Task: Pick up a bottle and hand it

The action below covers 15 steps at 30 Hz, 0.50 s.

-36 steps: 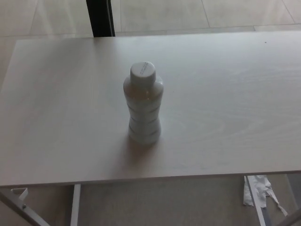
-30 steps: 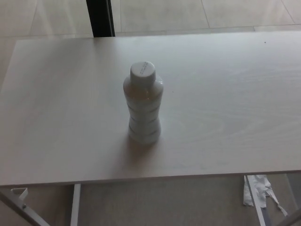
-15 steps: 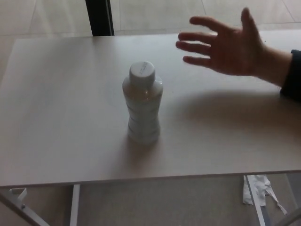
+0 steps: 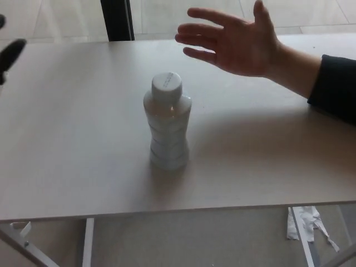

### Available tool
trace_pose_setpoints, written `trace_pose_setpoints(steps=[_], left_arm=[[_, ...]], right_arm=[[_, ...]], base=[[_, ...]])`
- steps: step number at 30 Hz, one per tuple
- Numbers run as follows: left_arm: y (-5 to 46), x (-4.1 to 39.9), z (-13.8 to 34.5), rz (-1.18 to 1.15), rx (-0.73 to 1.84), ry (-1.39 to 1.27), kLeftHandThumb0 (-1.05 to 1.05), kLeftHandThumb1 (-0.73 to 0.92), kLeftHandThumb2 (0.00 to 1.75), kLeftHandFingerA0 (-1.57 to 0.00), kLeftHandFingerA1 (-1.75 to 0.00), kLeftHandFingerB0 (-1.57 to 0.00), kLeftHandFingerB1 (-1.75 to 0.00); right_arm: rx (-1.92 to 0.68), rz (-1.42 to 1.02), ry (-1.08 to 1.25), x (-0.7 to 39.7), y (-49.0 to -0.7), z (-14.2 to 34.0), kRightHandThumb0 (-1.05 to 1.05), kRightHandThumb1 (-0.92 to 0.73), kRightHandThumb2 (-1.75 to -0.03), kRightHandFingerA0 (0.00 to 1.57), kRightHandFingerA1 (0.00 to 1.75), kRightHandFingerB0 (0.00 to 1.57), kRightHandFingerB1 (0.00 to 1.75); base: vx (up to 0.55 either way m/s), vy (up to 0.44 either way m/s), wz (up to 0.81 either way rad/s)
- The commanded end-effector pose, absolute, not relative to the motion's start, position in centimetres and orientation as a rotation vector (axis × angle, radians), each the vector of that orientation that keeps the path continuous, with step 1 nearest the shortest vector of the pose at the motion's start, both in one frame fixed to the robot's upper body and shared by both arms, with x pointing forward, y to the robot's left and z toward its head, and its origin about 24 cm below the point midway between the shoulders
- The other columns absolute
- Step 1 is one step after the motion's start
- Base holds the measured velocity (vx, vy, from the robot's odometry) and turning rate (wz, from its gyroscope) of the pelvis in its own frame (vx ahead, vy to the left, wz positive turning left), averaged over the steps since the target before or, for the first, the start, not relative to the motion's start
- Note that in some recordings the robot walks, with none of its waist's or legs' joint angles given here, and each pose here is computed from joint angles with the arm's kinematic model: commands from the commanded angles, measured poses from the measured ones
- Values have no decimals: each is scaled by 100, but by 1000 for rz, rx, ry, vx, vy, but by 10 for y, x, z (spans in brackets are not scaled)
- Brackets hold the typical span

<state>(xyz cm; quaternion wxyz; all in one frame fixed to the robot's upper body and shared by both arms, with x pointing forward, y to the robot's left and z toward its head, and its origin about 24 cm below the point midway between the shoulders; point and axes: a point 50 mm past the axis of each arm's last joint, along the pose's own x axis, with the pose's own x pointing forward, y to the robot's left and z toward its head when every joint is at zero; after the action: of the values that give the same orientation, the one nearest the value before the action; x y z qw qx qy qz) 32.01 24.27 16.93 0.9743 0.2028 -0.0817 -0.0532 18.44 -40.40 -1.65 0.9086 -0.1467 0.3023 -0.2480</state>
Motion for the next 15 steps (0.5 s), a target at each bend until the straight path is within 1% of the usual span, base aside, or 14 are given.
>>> trace_pose_setpoints(steps=[1,2,3,4,5,6,7,8,9,11,12,14,15], left_arm=[[166,322,138,-347,370,-47,-76,42,82,-18,-54,-11,-45],[160,321,136,-361,370,-41,-75,53,57,-24,-49,-17,-36],[150,320,130,-390,385,-40,-72,43,82,-21,-54,-10,-45],[147,319,128,-400,392,-39,-72,43,82,-21,-54,-10,-45],[142,320,125,-417,381,-32,-86,47,85,-24,-53,-12,-44],[140,320,124,-424,377,-29,-86,47,85,-24,-53,-12,-44],[139,320,122,-427,385,-27,-79,56,57,-29,-48,-18,-34],[136,320,121,-435,403,-23,-78,44,86,-21,-55,-12,-44],[134,320,120,-438,413,-17,-75,43,84,-21,-54,-10,-43],[131,320,116,-442,424,-1,-75,43,84,-22,-54,-11,-43],[129,319,112,-462,427,20,-77,44,84,-22,-56,-12,-43],[130,317,110,-478,408,47,-76,42,84,-21,-56,-9,-42],[130,317,109,-482,416,55,-77,43,85,-21,-56,-9,-43]], right_arm=[[-293,-519,591,188,-410,-7,-70,-44,-86,40,71,31,56],[-298,-511,594,187,-410,-7,-69,-45,-86,40,70,29,55],[-307,-508,595,187,-410,-7,-64,-43,-87,43,72,29,55],[-310,-509,595,187,-410,-7,-64,-43,-87,43,72,29,55],[-312,-511,594,187,-410,-8,-63,-43,-87,44,71,30,55],[-313,-512,593,187,-409,-8,-63,-43,-87,44,71,30,55],[-317,-511,597,188,-409,-8,-62,-58,-57,51,82,35,46],[-325,-507,599,189,-409,-8,-68,-46,-87,54,79,29,54],[-321,-506,597,189,-408,-8,-62,-43,-87,57,79,30,55],[-312,-506,594,190,-408,-8,-63,-43,-86,59,81,30,55],[-320,-493,590,190,-407,-7,-70,-47,-86,41,70,29,53],[-297,-495,588,191,-408,-7,-71,-47,-86,43,68,28,52],[-294,-494,586,191,-408,-7,-69,-47,-86,47,70,27,51]], base=[[0,0,0],[0,0,0],[0,0,0],[0,0,0],[0,0,0],[0,0,0],[0,0,0],[0,0,0],[0,0,0],[0,0,0],[0,0,0],[0,0,0],[0,0,0]])
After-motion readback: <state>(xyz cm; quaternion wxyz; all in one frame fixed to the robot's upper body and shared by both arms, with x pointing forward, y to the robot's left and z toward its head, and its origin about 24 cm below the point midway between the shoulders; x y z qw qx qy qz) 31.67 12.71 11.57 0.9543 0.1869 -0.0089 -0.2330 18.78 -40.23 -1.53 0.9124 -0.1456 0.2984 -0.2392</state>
